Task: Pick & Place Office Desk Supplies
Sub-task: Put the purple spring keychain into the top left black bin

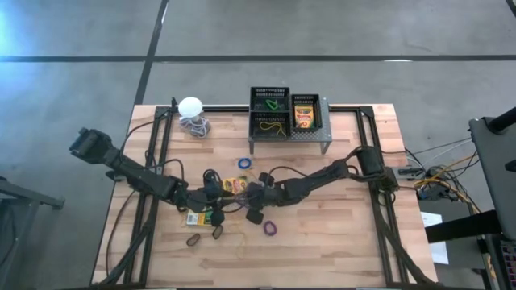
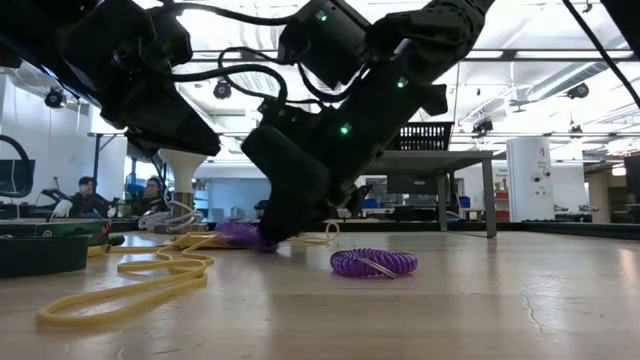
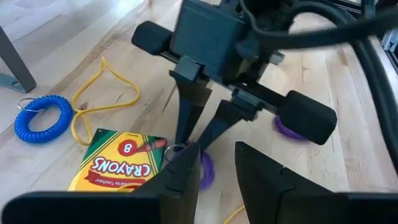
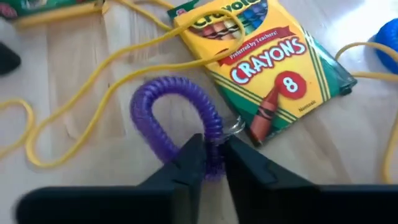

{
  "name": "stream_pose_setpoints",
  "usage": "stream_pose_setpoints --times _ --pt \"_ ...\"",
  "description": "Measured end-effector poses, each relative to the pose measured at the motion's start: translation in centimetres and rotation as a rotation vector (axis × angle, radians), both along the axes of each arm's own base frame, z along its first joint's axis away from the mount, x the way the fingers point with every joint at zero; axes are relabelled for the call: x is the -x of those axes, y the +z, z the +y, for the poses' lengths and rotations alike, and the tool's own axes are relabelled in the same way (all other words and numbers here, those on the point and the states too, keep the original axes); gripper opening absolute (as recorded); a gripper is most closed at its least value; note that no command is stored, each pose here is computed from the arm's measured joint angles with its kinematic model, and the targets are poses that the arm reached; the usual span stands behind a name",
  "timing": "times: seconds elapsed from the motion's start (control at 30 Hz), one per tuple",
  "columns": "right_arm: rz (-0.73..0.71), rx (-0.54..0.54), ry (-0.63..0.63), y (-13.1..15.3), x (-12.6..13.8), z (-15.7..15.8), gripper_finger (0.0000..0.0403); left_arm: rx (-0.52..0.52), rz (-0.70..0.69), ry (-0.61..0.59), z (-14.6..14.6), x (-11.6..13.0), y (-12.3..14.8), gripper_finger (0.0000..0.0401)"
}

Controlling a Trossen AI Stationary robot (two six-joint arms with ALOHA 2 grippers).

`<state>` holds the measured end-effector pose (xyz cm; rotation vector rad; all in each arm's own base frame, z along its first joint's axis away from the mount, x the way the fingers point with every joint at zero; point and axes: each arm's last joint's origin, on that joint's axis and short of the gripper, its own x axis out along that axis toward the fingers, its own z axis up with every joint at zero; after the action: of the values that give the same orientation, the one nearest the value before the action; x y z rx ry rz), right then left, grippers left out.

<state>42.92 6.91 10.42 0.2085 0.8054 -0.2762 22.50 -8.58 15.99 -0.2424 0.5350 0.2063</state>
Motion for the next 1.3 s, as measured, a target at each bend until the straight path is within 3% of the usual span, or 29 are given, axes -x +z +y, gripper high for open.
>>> stream_pose_setpoints --times 0.1,0.27,0.5,0.63,0.7,0.87,1.03,1.23,1.3 --pt "0.033 0.051 0.036 0.4 0.4 0.3 0.0020 0.000 0.000 0.000 0.0 0.0 0.0 0.0106" --pt "0.057 0.080 0.070 2.5 1.5 1.3 0.0015 0.000 0.001 0.000 0.0 0.0 0.0 0.0106" --pt "0.140 0.083 0.067 8.2 4.7 1.2 0.0014 0.000 0.001 0.000 0.0 0.0 0.0 0.0106" --pt "0.047 0.090 0.098 13.1 6.5 1.0 0.0013 -0.001 0.001 0.000 0.0 0.0 0.0 0.0106" --pt "-0.009 0.143 0.106 15.3 7.3 0.4 0.0013 0.000 -0.002 0.000 0.0 0.0 0.0 0.0106" --pt "-0.140 0.336 0.006 21.1 10.1 -2.9 0.0013 -0.032 -0.024 -0.002 0.0 -0.1 0.2 0.0106" --pt "-0.225 0.451 -0.202 25.4 13.2 -7.5 0.0013 -0.121 -0.082 0.032 0.8 -0.7 0.8 0.0106" --pt "-0.232 0.514 -0.371 27.1 15.2 -12.7 0.0013 -0.078 -0.140 0.101 4.4 -2.1 2.1 0.0106" --pt "-0.224 0.503 -0.368 26.7 14.9 -14.7 0.0013 -0.039 -0.142 0.109 6.3 -2.3 2.4 0.0106"
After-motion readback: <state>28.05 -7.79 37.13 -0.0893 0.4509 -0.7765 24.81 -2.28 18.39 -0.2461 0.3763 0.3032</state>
